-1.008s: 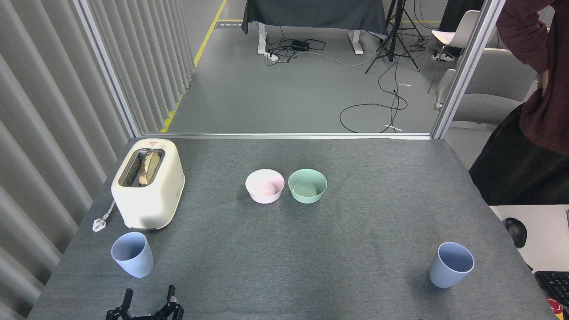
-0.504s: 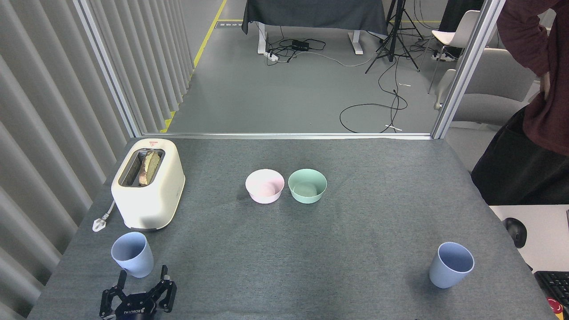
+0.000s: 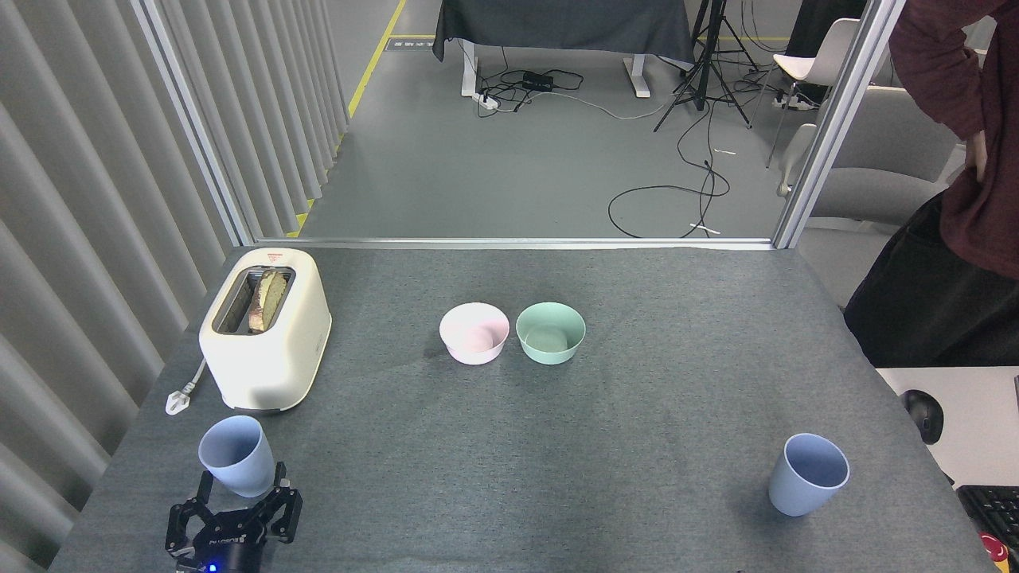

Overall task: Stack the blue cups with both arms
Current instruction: 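Lower the left gripper around the blue cup beside the toaster and grasp it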

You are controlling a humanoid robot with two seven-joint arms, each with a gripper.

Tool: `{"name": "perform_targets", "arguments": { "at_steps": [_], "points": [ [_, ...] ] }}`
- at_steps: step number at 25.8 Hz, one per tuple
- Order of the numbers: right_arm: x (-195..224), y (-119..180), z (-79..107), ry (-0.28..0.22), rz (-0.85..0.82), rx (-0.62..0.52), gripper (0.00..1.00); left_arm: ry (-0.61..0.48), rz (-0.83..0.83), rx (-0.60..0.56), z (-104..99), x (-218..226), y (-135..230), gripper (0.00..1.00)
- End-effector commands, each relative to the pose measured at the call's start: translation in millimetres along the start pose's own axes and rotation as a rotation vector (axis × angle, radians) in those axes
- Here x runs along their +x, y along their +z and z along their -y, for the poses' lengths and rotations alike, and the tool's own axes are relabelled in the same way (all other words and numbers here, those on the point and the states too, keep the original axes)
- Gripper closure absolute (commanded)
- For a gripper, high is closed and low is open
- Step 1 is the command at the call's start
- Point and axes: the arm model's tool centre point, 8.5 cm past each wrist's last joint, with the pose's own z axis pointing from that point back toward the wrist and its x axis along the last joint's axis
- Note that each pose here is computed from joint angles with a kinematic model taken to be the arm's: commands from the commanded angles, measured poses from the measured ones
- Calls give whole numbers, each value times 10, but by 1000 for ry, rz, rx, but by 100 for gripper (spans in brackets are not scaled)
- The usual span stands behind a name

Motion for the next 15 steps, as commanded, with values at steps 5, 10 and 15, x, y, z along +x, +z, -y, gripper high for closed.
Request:
{"name": "perform_targets", "arguments": {
  "at_steps": [5, 10, 15],
  "points": [
    [13, -19, -7, -2, -1, -1, 0, -10, -22, -17, -11, -137, -217, 0],
    [26, -38, 0, -3, 1, -5, 0, -16, -24, -24, -4, -179, -259, 1],
    [96, -42, -11, -9, 10, -3, 0, -19, -17, -14, -22, -180, -265, 56]
  ]
}}
